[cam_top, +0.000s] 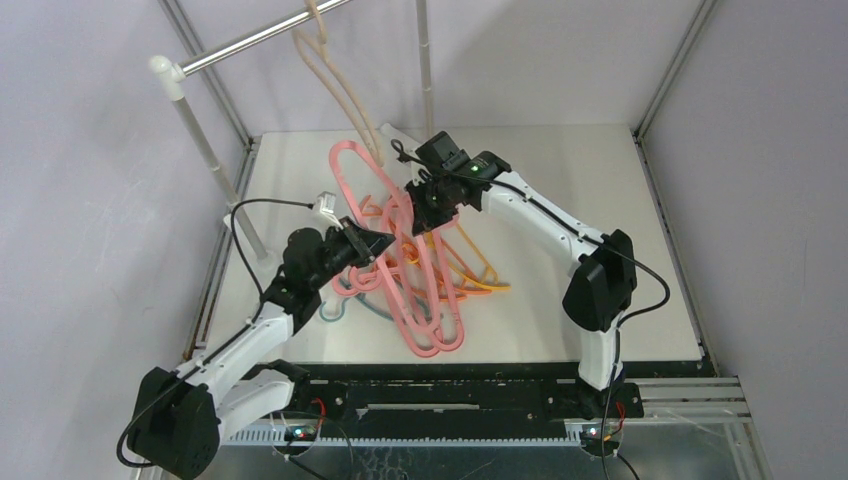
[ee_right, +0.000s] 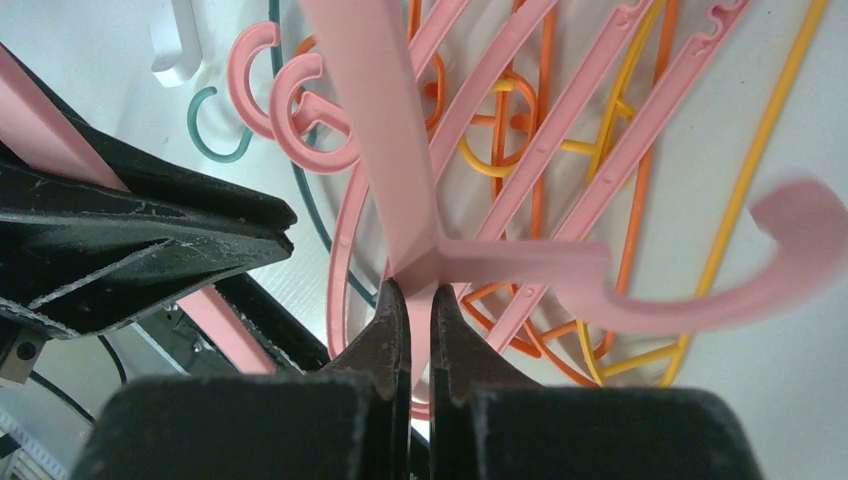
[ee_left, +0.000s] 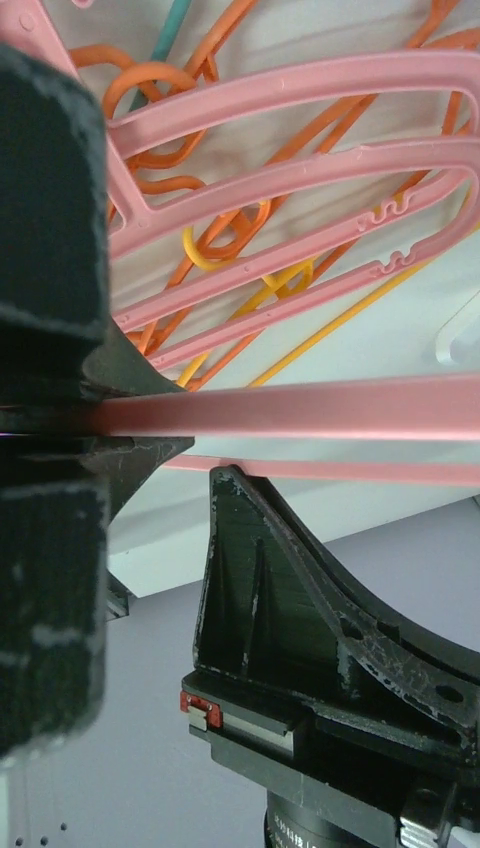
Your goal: Organize the hangers
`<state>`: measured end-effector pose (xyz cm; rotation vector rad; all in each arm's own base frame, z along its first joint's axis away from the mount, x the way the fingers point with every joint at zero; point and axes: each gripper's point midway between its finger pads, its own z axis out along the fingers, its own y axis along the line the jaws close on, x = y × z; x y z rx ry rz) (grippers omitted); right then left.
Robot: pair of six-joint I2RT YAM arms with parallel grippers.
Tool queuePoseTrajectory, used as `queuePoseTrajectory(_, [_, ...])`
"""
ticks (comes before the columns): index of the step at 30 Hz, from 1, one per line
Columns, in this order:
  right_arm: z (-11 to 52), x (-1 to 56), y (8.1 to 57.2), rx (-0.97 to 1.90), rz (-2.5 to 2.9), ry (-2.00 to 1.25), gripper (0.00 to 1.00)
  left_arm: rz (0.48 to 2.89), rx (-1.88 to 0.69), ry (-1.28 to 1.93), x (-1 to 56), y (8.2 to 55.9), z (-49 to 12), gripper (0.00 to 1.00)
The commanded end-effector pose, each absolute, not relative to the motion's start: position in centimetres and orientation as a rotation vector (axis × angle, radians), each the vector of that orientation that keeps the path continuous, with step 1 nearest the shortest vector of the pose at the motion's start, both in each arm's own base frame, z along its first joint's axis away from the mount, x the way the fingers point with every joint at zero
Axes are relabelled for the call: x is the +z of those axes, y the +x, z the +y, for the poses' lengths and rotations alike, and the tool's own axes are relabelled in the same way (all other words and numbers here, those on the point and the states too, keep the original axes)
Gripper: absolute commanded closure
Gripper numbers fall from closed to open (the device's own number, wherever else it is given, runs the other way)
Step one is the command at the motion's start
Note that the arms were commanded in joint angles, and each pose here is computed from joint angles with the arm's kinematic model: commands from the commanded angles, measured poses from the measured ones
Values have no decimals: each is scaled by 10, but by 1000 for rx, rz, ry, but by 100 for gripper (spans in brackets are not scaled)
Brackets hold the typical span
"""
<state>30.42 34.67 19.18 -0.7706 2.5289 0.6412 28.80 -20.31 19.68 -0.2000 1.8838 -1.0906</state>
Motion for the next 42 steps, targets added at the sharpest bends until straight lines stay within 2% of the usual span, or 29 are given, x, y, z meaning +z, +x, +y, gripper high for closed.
queuePoseTrajectory(1, [353, 224, 306, 692, 2447, -749, 100, 1818, -1119, -172, 224, 292, -207, 100])
queuePoseTrajectory(2, [350, 225, 303, 687, 2451, -753, 98, 1814, -1102, -188, 224, 292, -203, 100])
queuePoseTrajectory(3, [348, 227, 300, 688, 2451, -759, 89, 1815, -1080, -212, 223, 293, -199, 100])
queuePoseTrajectory(6, [335, 234, 283, 708, 2421, -782, 55, 1796, -1017, -314, 223, 294, -180, 100])
queuePoseTrajectory(7, [330, 236, 277, 716, 2406, -789, 37, 1775, -1015, -355, 225, 295, -173, 100])
queuePoseTrajectory(9, [318, 237, 263, 742, 2384, -812, 21, 1723, -1028, -411, 232, 295, -163, 100])
queuePoseTrajectory(11, [310, 241, 247, 811, 2367, -828, 15, 1651, -1059, -451, 243, 295, -155, 100])
queuePoseTrajectory(14, [301, 247, 233, 986, 2341, -767, 12, 1530, -1126, -485, 268, 293, -147, 100])
queuePoseTrajectory(20, [309, 279, 217, 1389, 2189, -715, 12, 1322, -1314, -422, 327, 286, -156, 100])
queuePoseTrajectory(25, [319, 276, 209, 1517, 2185, -764, 13, 1198, -1465, -400, 353, 276, -160, 100])
queuePoseTrajectory(31, [337, 280, 209, 1655, 2142, -786, 16, 1161, -1502, -409, 353, 268, -157, 100])
queuePoseTrajectory(33, [344, 283, 204, 1711, 2125, -809, 28, 1157, -1496, -418, 350, 267, -155, 100])
queuePoseTrajectory(36, [349, 282, 198, 1766, 2131, -834, 51, 1170, -1489, -425, 344, 267, -155, 100])
queuePoseTrajectory(40, [342, 269, 197, 1714, 2198, -815, 82, 1214, -1480, -431, 334, 270, -158, 100])
queuePoseTrajectory(42, [334, 260, 202, 1660, 2254, -776, 93, 1268, -1445, -435, 324, 273, -159, 100])
